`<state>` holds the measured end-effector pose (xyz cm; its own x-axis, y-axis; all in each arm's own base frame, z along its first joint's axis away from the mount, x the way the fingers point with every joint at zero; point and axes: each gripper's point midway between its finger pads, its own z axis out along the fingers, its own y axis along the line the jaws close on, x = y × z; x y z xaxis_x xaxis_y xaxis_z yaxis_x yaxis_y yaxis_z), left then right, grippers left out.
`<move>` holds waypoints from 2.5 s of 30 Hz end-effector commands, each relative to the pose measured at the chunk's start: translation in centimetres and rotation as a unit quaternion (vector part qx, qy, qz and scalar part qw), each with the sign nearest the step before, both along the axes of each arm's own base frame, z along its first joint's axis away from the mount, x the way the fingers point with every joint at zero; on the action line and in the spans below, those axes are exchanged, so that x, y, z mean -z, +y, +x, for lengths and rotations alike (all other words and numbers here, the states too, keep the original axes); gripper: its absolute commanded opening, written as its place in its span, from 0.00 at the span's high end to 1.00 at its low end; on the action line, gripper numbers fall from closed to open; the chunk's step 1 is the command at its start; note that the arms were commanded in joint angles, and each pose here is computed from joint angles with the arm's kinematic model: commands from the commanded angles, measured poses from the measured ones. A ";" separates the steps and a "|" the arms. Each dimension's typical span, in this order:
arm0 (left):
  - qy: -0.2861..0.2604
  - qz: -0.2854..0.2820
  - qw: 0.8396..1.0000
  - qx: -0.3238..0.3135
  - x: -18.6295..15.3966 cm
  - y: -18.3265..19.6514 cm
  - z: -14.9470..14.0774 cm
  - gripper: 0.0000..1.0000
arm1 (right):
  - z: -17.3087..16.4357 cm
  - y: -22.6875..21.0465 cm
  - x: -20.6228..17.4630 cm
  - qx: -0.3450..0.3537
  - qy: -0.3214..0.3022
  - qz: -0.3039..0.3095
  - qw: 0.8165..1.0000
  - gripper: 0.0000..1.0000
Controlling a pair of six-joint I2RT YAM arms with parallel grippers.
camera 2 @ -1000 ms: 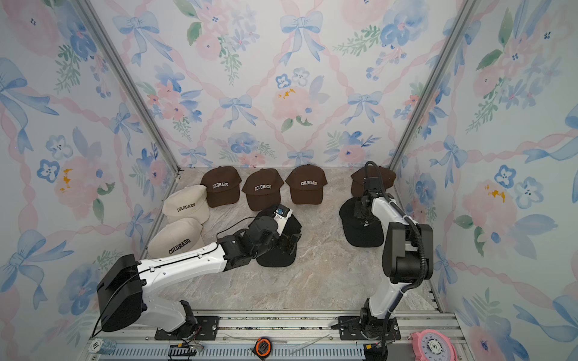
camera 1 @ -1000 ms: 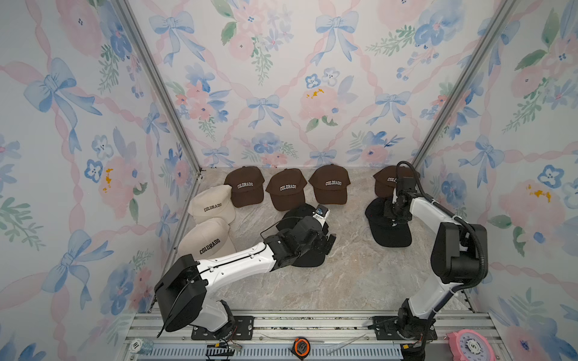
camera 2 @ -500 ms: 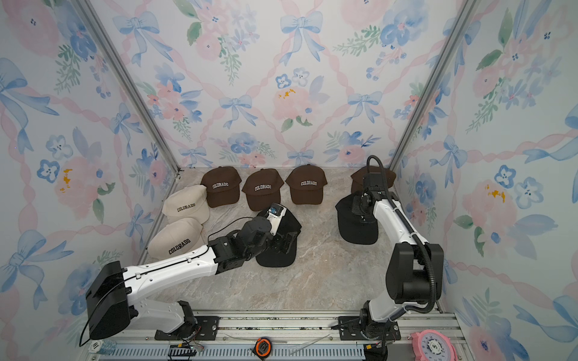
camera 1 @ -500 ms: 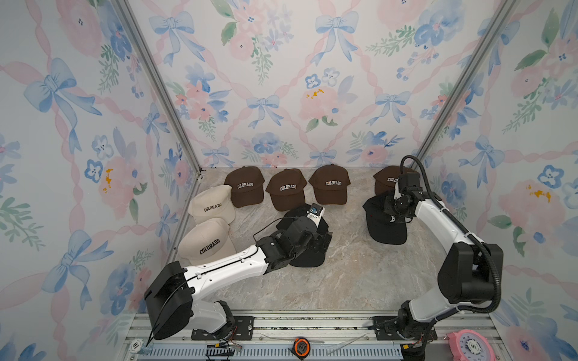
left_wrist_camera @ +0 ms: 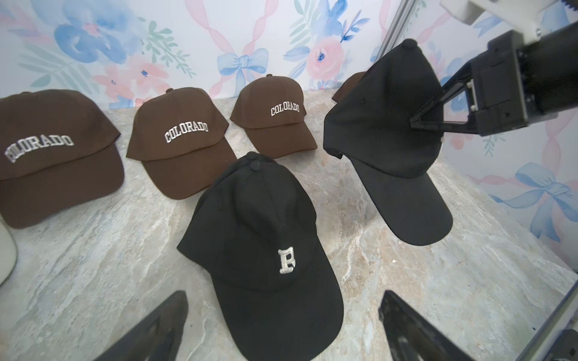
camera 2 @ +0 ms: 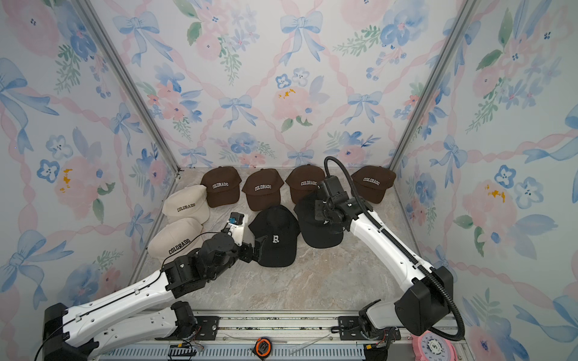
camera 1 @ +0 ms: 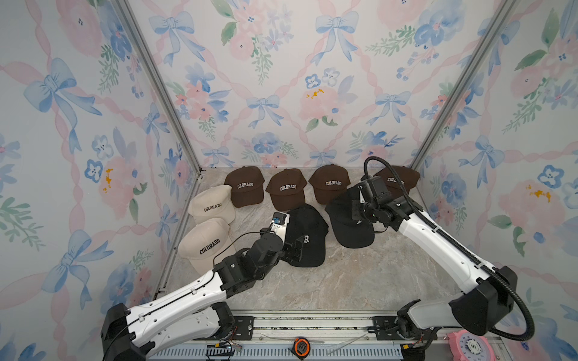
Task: Stack the baseball caps by color
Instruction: Adjust the baseball cap at the center of the board.
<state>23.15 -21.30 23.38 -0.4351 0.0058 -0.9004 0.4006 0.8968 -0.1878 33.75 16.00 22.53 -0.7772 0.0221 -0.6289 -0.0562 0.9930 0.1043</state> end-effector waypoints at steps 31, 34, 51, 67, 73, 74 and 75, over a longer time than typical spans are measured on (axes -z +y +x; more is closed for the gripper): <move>0.009 -0.141 0.987 -0.072 0.6 7.3 -3.6 0.02 | -6.5 14.3 0.2 0.009 -0.045 0.005 0.999 0.94; 0.009 -0.147 0.987 -0.072 0.6 7.4 -3.8 0.02 | -6.9 14.9 0.5 0.005 -0.041 0.004 0.999 0.93; 0.011 -0.160 0.985 -0.069 0.8 7.6 -4.1 0.02 | -6.0 17.3 5.2 0.007 0.001 0.000 1.000 0.73; 0.016 -0.142 0.987 -0.074 1.0 7.3 -3.7 0.02 | -5.5 16.6 4.4 -0.019 0.004 -0.030 0.999 0.95; 0.015 -0.144 0.987 -0.077 0.8 7.4 -3.6 0.02 | -7.3 16.7 1.6 -0.053 0.015 -0.026 0.998 0.97; 0.015 -0.144 0.986 -0.077 0.8 7.4 -3.6 0.02 | -7.7 16.7 1.4 -0.058 0.024 -0.023 0.998 0.98; 0.013 -0.146 0.986 -0.078 0.7 7.5 -3.6 0.02 | -8.0 16.7 1.3 -0.064 0.035 -0.020 0.997 1.00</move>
